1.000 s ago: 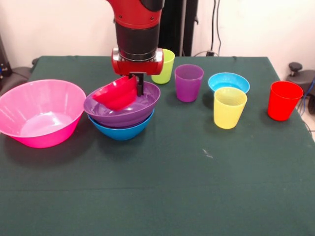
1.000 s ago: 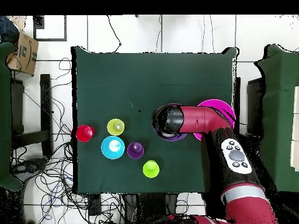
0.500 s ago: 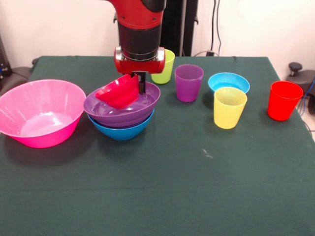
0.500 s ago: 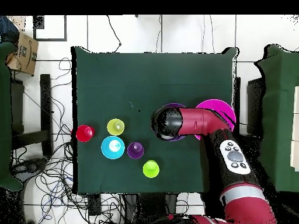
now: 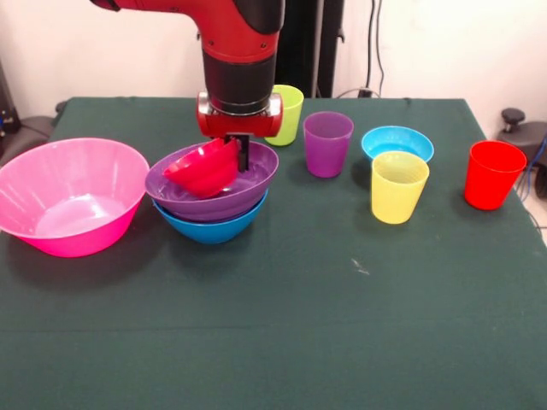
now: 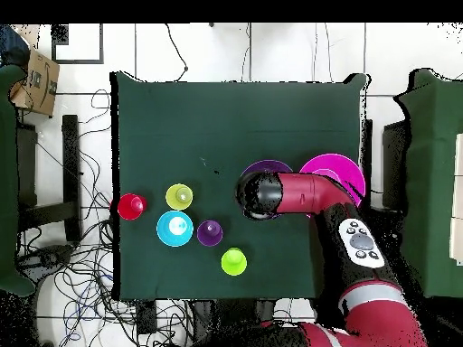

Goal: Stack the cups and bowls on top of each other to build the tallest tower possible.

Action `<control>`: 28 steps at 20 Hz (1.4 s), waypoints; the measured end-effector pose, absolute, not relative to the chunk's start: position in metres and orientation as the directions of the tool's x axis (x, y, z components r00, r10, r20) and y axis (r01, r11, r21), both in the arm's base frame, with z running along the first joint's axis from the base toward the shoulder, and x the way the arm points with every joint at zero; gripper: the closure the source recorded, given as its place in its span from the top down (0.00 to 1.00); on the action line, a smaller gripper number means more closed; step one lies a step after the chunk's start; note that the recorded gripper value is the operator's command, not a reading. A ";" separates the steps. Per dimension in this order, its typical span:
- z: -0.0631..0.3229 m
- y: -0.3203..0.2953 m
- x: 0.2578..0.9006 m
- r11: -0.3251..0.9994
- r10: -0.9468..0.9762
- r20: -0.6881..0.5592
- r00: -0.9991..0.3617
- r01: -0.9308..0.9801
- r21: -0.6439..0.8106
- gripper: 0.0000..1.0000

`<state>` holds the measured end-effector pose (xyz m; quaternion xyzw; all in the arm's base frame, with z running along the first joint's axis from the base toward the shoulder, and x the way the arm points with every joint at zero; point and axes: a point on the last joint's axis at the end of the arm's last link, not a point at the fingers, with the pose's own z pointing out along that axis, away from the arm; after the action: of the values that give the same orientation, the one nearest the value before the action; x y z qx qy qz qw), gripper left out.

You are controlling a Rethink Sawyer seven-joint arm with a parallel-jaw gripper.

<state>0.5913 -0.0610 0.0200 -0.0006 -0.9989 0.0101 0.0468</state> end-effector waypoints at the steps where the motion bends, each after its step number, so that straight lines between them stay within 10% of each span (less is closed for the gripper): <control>1: 0.018 -0.061 0.591 1.000 0.002 0.090 -0.996 0.000 -0.020 0.00; 17: 0.009 -0.057 0.592 0.997 -0.022 0.006 -1.000 -0.023 -0.070 0.00; 18: 0.009 -0.057 0.592 0.997 -0.024 0.002 -1.000 -0.024 -0.073 1.00; 28: -0.006 -0.066 0.584 0.995 -0.019 -0.018 -1.000 -0.017 -0.095 1.00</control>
<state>0.5841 -0.0661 -0.0056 0.0090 -0.9988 0.0473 -0.0093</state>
